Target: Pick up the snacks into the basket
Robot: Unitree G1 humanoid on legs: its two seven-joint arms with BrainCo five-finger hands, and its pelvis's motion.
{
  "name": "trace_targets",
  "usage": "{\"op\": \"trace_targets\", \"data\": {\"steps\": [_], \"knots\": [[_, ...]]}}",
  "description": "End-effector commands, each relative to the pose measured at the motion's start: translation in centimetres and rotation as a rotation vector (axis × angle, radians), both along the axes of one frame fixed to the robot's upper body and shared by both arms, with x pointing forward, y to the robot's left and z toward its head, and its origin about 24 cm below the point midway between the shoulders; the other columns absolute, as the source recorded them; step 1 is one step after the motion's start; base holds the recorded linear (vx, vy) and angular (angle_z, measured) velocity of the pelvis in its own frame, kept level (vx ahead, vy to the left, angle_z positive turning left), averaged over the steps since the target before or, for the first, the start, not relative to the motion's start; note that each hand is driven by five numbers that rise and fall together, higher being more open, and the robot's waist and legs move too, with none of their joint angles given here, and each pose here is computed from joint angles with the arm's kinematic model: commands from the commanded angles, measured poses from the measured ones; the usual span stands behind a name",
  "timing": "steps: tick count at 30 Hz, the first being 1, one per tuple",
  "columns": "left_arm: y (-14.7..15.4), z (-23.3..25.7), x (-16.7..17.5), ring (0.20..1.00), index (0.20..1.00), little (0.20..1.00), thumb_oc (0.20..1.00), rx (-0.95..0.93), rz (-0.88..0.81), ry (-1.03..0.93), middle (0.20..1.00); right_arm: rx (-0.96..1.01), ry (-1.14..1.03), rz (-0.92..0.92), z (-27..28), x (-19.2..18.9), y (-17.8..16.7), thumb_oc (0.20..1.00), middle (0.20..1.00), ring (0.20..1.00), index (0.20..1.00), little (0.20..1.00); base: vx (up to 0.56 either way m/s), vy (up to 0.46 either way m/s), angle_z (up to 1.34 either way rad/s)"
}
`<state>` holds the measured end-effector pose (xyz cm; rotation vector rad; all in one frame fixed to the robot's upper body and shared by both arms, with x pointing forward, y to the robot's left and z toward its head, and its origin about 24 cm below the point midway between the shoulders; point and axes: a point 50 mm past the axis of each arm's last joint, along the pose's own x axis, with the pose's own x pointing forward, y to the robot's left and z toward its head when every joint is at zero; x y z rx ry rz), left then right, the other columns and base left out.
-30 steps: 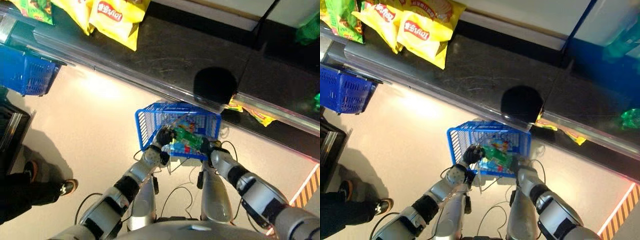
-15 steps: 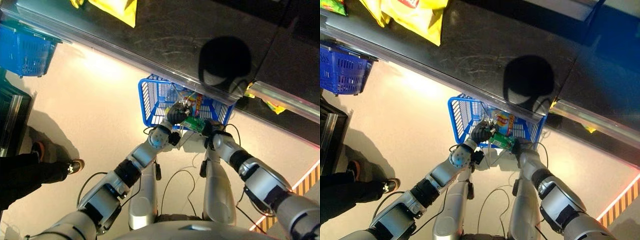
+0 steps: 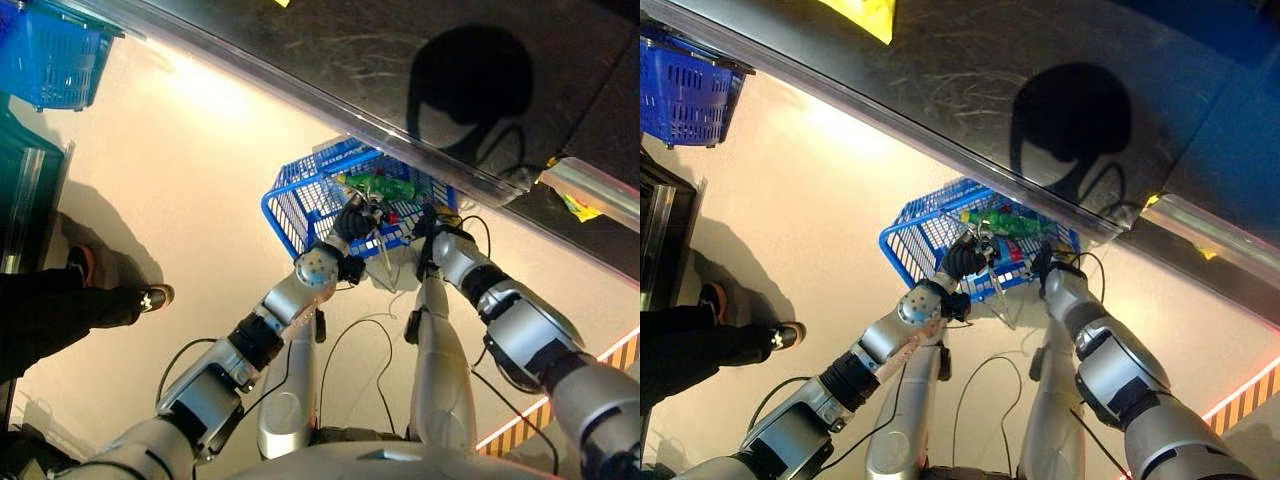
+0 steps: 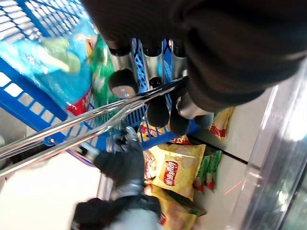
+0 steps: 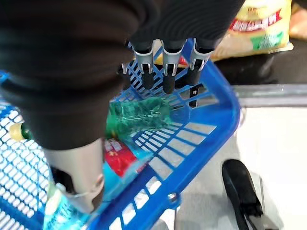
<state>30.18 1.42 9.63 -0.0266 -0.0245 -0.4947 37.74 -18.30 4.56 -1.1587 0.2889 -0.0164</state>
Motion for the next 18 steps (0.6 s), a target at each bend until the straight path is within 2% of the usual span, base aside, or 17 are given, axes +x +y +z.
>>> {"op": "trace_targets", "data": {"steps": [1,5,6,11,14,15,16,17,18], "knots": [[-3.7,8.4,-4.0,0.200,0.200,0.200,0.200,-0.336,-0.224,-0.271,0.200,0.052,-0.089,-0.046,2.4,1.1,-0.5,1.000,1.000,1.000,1.000,1.000,0.00,0.000,0.00],[-3.3,8.2,-3.7,0.200,0.200,0.200,0.200,-0.374,-0.194,-0.235,0.200,0.103,-0.067,-0.072,1.4,0.7,-0.2,1.000,1.000,1.000,1.000,1.000,0.00,0.000,0.00],[-4.4,7.9,-4.2,0.200,0.200,0.200,0.200,-0.397,-0.215,-0.188,0.200,0.121,0.002,-0.054,-0.8,0.0,3.1,1.000,1.000,1.000,1.000,1.000,0.00,0.000,0.00],[-2.8,5.4,-3.1,0.200,0.200,0.200,0.200,-0.331,-0.108,-0.154,0.200,0.202,0.061,-0.226,-3.2,-1.8,-1.1,1.000,1.000,1.000,1.000,1.000,0.00,0.007,0.04],[-0.2,1.1,-0.9,0.200,0.200,0.200,0.200,-0.141,0.090,-0.105,0.200,0.296,0.112,-0.330,-6.7,-4.9,-3.0,1.000,1.000,1.000,1.000,1.000,0.02,0.006,0.14],[-0.2,1.1,-0.9,0.200,0.200,0.200,0.200,-0.141,0.090,-0.105,0.200,0.296,0.112,-0.329,-6.7,-4.8,-3.0,1.000,1.000,1.000,1.000,1.000,0.02,-0.009,0.15],[0.8,-0.6,-0.3,0.200,0.200,0.200,0.200,-0.060,0.155,-0.075,0.200,0.293,0.126,-0.357,-7.5,-5.7,-3.6,1.000,1.000,1.000,1.000,1.000,0.04,-0.017,0.12],[2.9,-4.7,0.1,0.200,0.200,0.200,0.200,-0.006,0.274,0.078,0.200,0.315,0.158,-0.423,-9.0,-7.5,-4.9,1.000,1.000,1.000,1.000,1.000,0.06,-0.027,0.08],[3.8,-6.1,0.1,0.200,0.200,0.200,0.200,0.053,0.317,0.110,0.200,0.322,0.169,-0.458,-9.6,-8.3,-5.6,1.000,1.000,1.000,1.000,1.000,0.07,-0.035,0.07]]}}
